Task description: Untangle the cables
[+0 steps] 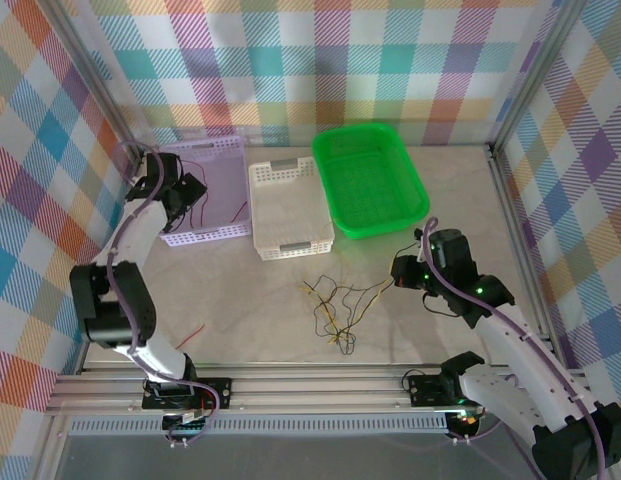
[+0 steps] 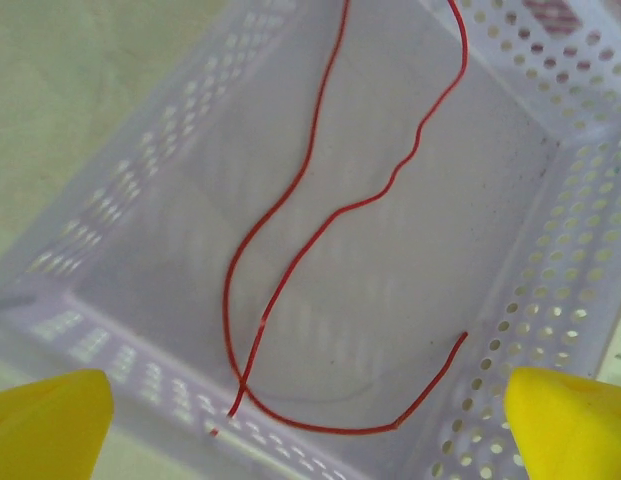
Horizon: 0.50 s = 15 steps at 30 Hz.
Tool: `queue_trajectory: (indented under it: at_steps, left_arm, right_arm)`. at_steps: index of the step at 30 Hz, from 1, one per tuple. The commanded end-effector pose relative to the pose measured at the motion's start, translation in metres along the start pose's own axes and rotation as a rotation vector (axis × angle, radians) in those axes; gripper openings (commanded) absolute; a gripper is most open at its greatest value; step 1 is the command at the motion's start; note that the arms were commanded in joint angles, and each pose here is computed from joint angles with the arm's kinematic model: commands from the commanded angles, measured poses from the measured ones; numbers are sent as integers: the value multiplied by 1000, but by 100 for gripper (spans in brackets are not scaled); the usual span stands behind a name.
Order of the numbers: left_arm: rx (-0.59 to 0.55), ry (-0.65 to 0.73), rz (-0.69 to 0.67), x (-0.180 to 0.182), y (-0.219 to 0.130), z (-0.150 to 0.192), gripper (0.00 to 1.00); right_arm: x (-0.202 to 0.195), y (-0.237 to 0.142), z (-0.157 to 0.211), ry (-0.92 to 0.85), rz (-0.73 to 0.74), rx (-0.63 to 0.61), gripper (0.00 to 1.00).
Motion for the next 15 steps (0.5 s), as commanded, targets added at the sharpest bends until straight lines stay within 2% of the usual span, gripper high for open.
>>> queue_trajectory:
  at_steps: [1,9,12,15]
  left_arm:
    - [-43,-142,-100,31,-23,5,100]
    - [-141,-382,-325,105,-78,45,100]
    - [-174,-448,-450,129,-94,57,100]
    - [-143,-473,-549,145,-101,71,99]
  right_arm:
    - [3,4,2,-8,-27,12,0]
    - [4,5,7,-6,-43,55,0]
    - [5,6,10,3,-56,75,0]
    - [8,7,12,6,-76,96,0]
Point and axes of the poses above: each hand's point on the last joint's axis, 136 mm out from that joint toward the fingers, its own y axis out along the fingers, its own x axis along the line the jaws close on, z = x × y, the point moved 7 cm from there along -y, back along the fingers, and after that the axes turned 2 degrees about y, right-handed, at the moved point
